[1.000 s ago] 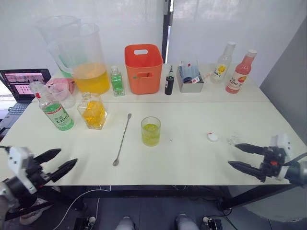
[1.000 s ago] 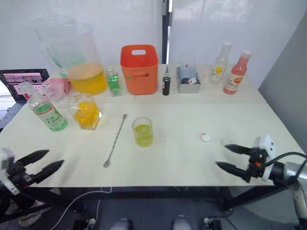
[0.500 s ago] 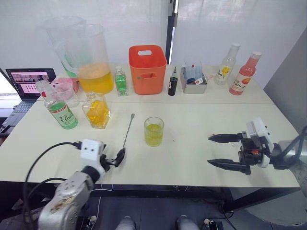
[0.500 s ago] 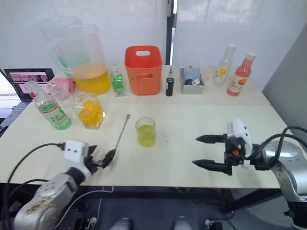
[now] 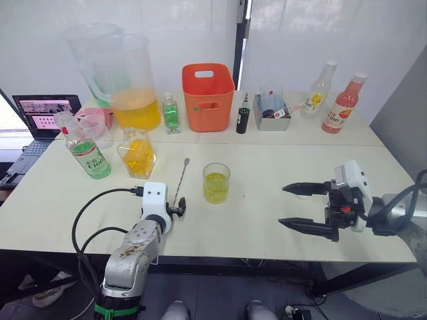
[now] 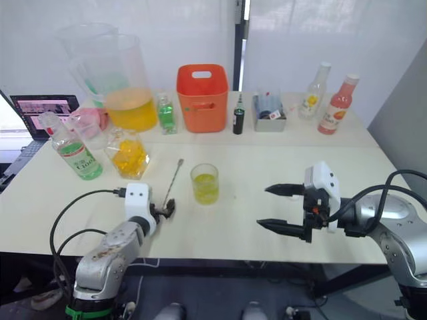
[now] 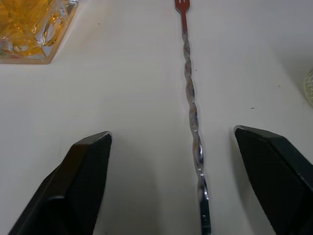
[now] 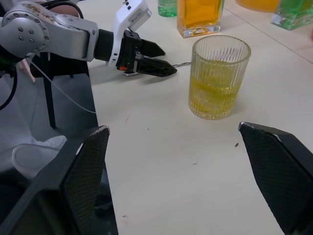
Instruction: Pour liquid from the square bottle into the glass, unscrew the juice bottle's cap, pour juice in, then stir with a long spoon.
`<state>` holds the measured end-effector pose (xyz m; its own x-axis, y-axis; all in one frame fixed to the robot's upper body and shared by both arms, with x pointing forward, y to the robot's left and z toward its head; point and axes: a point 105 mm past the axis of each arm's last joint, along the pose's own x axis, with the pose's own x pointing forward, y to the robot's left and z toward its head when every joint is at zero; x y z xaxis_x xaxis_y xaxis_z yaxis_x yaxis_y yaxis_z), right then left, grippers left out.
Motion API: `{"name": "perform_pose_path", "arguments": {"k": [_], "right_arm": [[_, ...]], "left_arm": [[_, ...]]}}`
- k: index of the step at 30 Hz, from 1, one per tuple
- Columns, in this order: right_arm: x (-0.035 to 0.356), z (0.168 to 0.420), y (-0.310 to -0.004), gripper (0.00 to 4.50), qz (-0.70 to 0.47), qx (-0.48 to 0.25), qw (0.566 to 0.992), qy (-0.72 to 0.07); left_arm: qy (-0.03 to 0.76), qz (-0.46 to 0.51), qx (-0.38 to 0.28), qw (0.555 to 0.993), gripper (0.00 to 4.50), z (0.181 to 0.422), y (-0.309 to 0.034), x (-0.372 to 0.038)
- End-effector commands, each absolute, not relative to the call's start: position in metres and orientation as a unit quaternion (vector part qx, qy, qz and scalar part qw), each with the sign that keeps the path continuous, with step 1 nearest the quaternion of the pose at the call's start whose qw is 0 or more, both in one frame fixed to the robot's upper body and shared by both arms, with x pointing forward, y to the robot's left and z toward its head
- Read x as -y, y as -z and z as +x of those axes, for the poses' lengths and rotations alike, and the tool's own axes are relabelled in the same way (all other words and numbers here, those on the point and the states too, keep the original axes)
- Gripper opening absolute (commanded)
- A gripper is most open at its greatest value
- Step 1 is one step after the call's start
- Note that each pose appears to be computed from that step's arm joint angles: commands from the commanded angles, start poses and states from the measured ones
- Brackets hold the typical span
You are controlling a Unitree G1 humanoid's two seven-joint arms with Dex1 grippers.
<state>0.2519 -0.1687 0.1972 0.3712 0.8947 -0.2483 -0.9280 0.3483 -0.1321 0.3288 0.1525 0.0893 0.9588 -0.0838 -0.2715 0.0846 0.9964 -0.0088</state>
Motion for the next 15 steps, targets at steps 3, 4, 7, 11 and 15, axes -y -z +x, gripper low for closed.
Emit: {"name": "perform_pose_path", "arguments": {"k": [3,4,7,11,15], "right_arm": [[0.169,0.249,-0.208,4.50,-0.141,-0.048,0.821,-0.552],[0.169,0.249,-0.208,4.50,-0.142,-0.048,0.821,-0.551],[0.168,0.250,-0.206,4.50,-0.141,-0.048,0.823,-0.548],[0.167,0.252,-0.203,4.50,-0.139,-0.047,0.824,-0.547],[0.170,0.255,-0.201,4.50,-0.127,-0.047,0.833,-0.537]], "left_arm": [[0.077,0.009,-0.167,0.983,2.08,0.321,-0.071,-0.146],[0.082,0.017,-0.168,0.982,1.71,0.319,-0.069,-0.148],[0.078,0.021,-0.183,0.980,0.78,0.314,-0.061,-0.161],[0.083,0.054,-0.179,0.979,0.04,0.307,-0.063,-0.184],[0.122,0.122,-0.162,0.972,0.04,0.298,-0.070,-0.203]]}}
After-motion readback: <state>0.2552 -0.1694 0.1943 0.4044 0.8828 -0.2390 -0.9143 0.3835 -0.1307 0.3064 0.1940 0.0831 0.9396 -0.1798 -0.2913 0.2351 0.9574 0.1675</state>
